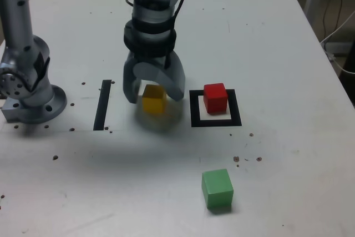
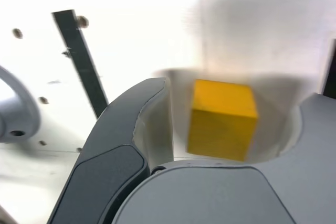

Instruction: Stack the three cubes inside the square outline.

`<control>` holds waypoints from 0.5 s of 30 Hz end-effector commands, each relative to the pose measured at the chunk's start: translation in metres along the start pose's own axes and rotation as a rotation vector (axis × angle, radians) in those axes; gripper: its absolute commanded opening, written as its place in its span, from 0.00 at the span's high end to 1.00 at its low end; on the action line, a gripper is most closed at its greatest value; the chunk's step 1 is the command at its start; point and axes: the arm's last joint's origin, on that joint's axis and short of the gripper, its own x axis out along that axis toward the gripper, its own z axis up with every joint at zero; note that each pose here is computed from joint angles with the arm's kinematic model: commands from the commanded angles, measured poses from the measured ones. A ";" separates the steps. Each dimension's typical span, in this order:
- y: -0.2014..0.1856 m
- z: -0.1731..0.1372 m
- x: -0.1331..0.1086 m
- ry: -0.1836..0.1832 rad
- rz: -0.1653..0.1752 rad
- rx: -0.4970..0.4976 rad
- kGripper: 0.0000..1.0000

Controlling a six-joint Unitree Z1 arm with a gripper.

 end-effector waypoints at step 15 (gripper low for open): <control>-0.005 0.009 0.008 -0.010 0.008 0.018 0.65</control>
